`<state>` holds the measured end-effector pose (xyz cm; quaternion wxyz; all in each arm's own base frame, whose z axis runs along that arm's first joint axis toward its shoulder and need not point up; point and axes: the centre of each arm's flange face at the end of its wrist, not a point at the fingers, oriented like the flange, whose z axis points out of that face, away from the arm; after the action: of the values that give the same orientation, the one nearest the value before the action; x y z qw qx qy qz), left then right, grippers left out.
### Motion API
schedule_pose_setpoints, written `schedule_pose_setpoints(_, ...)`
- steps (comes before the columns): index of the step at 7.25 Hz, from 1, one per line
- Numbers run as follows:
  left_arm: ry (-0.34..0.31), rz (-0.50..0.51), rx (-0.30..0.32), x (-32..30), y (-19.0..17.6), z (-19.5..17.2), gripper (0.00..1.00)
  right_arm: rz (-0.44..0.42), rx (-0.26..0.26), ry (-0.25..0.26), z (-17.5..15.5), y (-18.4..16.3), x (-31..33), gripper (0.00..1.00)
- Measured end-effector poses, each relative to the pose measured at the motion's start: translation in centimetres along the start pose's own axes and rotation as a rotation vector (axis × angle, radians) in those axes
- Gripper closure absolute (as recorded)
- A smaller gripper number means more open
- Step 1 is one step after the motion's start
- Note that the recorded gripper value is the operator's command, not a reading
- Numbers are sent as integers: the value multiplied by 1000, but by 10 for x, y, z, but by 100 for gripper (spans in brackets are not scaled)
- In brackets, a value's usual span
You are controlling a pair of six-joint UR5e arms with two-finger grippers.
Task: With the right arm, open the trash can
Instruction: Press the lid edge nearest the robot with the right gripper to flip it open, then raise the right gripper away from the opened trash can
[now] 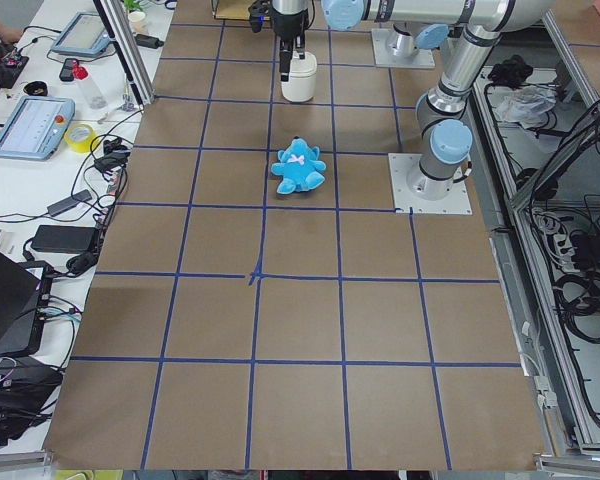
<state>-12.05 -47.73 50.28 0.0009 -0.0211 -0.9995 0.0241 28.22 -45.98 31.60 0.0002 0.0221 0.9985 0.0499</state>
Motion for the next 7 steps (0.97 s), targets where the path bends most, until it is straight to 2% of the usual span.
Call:
schedule_pose_setpoints(2, 0, 0, 0, 0, 0, 0, 0, 3, 90, -27, -60, 7, 3, 0)
schedule_pose_setpoints(4, 0, 0, 0, 0, 0, 0, 0, -8, 138, -29, -129, 9, 14, 0)
schedule_pose_setpoints(6, 0, 0, 0, 0, 0, 0, 0, -21, 183, -15, -181, -17, 63, 0)
schedule_pose_setpoints(7, -1, 0, 0, 0, 0, 0, 0, -15, 201, -11, -196, -29, 92, 0)
